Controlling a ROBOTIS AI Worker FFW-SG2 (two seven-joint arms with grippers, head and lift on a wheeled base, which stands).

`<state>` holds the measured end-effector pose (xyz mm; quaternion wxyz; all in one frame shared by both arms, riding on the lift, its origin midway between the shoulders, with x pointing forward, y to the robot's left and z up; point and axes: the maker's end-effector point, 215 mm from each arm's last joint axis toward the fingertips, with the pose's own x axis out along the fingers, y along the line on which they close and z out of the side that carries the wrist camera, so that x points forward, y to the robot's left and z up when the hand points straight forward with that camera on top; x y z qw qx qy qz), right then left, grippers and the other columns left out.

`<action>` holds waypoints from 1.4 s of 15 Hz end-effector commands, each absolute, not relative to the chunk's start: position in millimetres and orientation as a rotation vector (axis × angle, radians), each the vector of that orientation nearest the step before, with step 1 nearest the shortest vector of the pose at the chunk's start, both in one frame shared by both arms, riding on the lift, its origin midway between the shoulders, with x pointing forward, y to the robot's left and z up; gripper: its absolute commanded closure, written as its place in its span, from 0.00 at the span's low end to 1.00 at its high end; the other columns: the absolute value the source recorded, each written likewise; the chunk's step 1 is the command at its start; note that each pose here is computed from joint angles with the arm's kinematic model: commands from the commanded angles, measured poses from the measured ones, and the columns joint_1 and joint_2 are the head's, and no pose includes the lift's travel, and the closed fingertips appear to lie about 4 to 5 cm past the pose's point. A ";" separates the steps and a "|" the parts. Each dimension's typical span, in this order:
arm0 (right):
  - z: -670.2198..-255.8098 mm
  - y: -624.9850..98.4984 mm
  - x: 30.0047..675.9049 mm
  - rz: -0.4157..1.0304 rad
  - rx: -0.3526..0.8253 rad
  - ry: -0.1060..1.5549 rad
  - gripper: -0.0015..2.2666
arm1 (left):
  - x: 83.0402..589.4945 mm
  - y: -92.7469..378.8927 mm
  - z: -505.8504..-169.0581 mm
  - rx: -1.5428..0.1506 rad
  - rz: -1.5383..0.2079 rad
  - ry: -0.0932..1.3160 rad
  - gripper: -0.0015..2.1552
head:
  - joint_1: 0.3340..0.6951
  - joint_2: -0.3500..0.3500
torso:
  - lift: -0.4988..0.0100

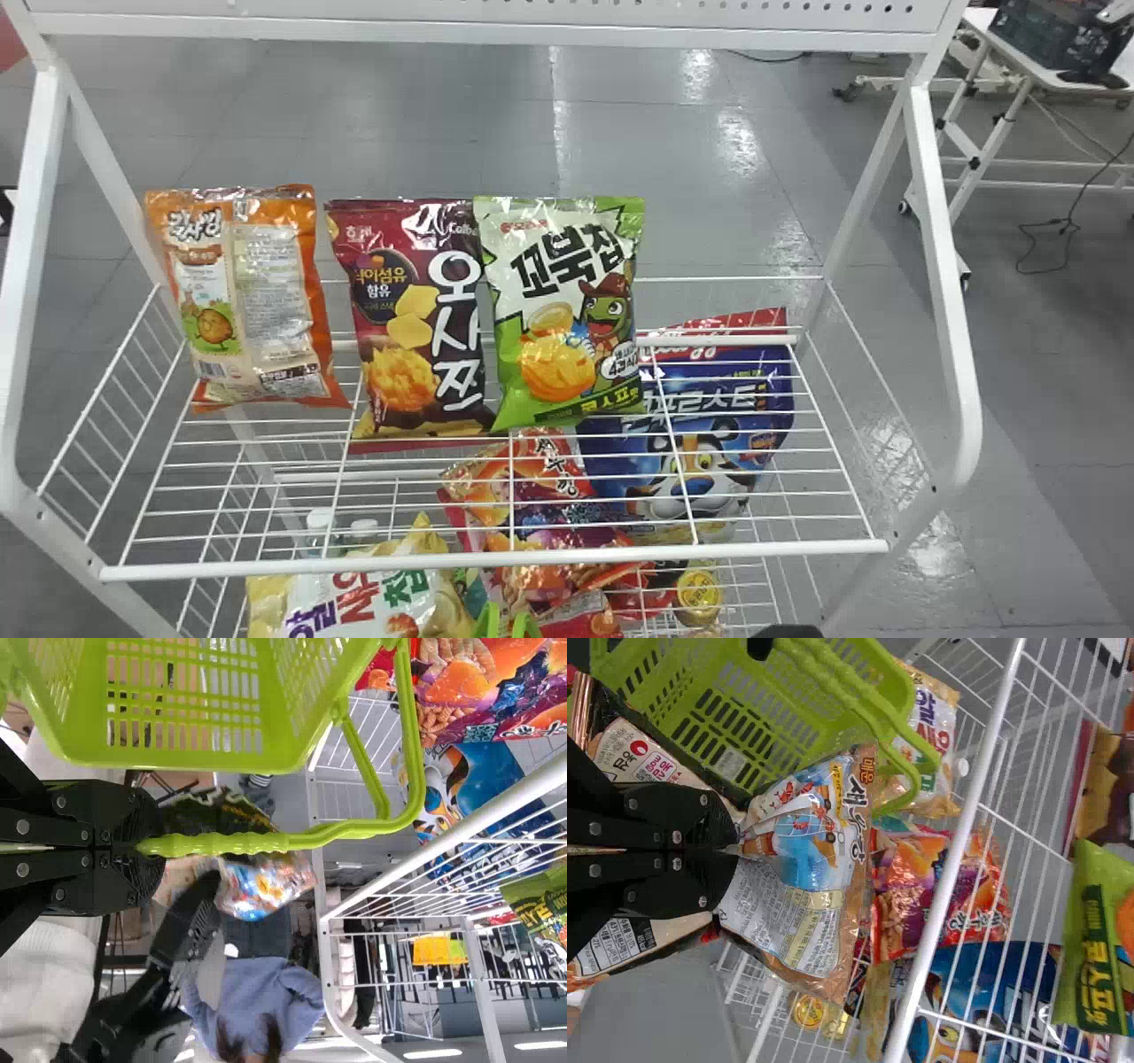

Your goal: Hold basket handle with left hand then pick spicy shrimp crackers with right hand and place into basket

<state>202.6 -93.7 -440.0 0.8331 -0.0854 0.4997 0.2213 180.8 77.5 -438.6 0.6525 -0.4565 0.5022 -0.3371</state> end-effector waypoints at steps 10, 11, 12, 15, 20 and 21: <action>-491.8 -66.7 177.3 0.541 -0.254 1.170 0.73 | 180.7 73.6 -436.4 -1.042 -0.776 1.138 0.88 | 1.00 0.51 | 0.91; -495.9 -65.0 175.1 0.548 -0.256 1.181 0.73 | 180.5 72.8 -435.9 -1.043 -0.779 1.138 0.88 | 1.00 0.53 | 0.91; -499.5 -62.7 173.7 0.557 -0.256 1.190 0.73 | 180.5 72.9 -436.2 -1.042 -0.778 1.139 0.88 | 1.00 0.54 | 0.91; -501.3 -43.8 198.1 0.571 -0.213 1.116 0.73 | 181.0 72.3 -435.8 -1.041 -0.780 1.138 0.88 | 1.00 0.58 | 0.91; -505.5 -16.3 213.2 0.624 -0.153 1.092 0.73 | 181.6 73.4 -437.1 -1.038 -0.775 1.139 0.88 | 1.00 0.72 | 0.91; -506.9 -12.2 210.1 0.637 -0.148 1.098 0.73 | 182.1 73.6 -437.6 -1.038 -0.774 1.139 0.88 | 1.00 0.74 | 0.91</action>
